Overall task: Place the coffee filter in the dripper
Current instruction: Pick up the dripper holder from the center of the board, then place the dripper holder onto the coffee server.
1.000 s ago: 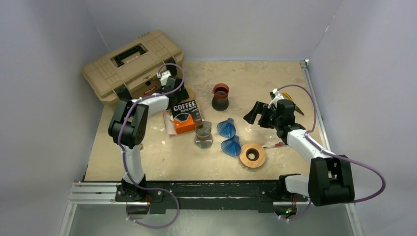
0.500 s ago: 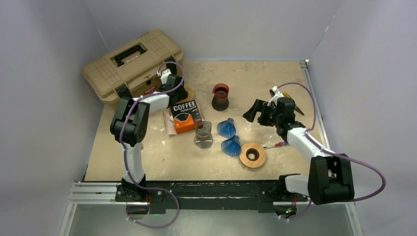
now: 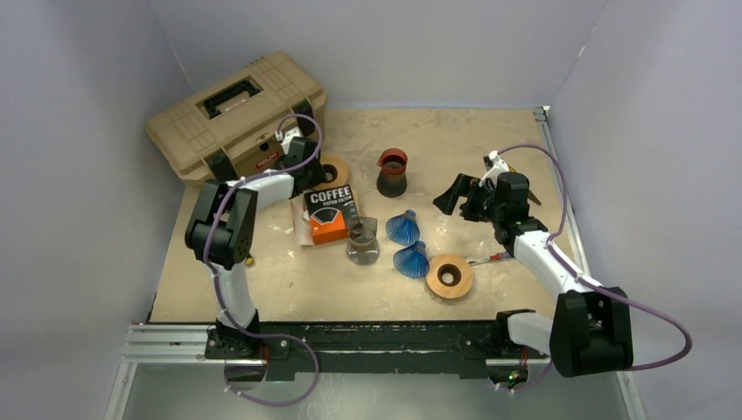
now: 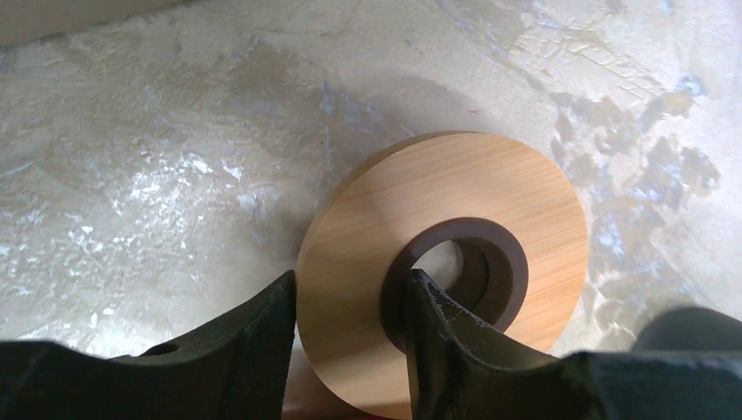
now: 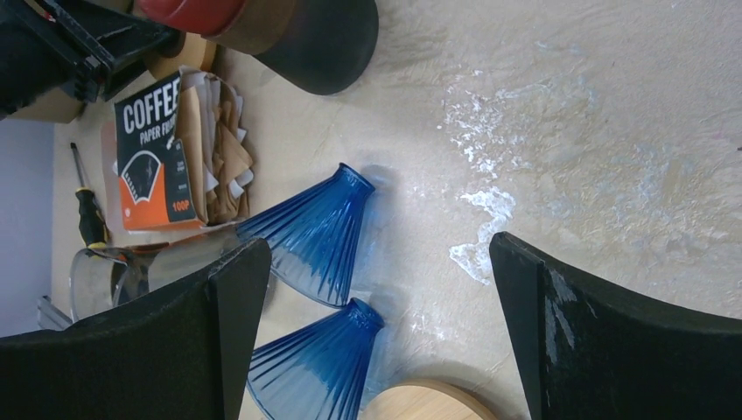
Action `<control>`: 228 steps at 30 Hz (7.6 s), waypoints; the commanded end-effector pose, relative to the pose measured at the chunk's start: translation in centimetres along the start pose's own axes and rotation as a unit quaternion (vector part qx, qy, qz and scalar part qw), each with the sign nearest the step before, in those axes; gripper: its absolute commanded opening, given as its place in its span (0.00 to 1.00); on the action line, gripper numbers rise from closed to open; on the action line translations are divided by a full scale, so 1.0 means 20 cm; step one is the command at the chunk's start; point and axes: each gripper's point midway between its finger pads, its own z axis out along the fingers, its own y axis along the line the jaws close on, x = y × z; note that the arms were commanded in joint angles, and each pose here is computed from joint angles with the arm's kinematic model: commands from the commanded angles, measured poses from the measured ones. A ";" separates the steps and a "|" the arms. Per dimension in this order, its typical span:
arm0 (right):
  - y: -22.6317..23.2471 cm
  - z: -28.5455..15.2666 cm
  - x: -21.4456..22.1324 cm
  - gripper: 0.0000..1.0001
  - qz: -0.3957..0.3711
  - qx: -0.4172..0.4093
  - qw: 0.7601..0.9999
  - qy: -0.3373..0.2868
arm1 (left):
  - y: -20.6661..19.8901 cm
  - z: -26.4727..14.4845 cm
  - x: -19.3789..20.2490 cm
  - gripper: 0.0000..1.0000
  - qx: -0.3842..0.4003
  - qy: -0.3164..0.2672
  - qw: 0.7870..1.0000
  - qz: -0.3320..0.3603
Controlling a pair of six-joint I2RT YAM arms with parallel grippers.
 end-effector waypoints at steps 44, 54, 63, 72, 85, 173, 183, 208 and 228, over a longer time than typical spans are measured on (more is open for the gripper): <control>0.65 -0.37 -0.26 0.99 -0.007 -0.248 0.968 -0.042 | -0.52 -1.22 0.01 0.33 0.303 -0.009 0.945 0.123; 0.92 -0.41 -0.21 0.98 0.000 -0.315 0.949 -0.027 | -0.59 -1.32 0.06 0.32 0.347 -0.005 0.930 0.122; 1.02 -0.32 -0.12 0.79 0.035 -0.330 0.943 0.007 | -0.68 -1.39 0.12 0.32 0.375 0.000 0.918 0.127; 1.04 -0.25 -0.11 0.55 0.045 -0.337 0.940 0.024 | -0.71 -1.42 0.13 0.32 0.384 0.001 0.914 0.128; 1.06 -0.24 -0.11 0.00 0.045 -0.347 0.936 0.032 | -0.72 -1.41 0.15 0.44 0.382 0.008 0.915 0.126; 1.19 -0.55 -0.23 0.00 -0.056 -0.504 0.862 0.017 | -0.70 -1.85 0.11 0.53 0.652 0.061 0.753 0.069; 1.19 -0.55 -0.23 0.00 -0.056 -0.500 0.864 0.017 | -0.66 -1.89 0.09 0.46 0.652 0.046 0.753 0.074; 1.10 -0.39 -0.26 0.66 -0.055 -0.426 0.903 0.004 | -0.64 -1.91 0.11 0.00 0.656 0.044 0.750 0.074; 1.01 -0.39 -0.29 0.99 -0.073 -0.348 0.934 -0.034 | -0.63 -1.72 0.13 0.00 0.605 0.063 0.791 0.060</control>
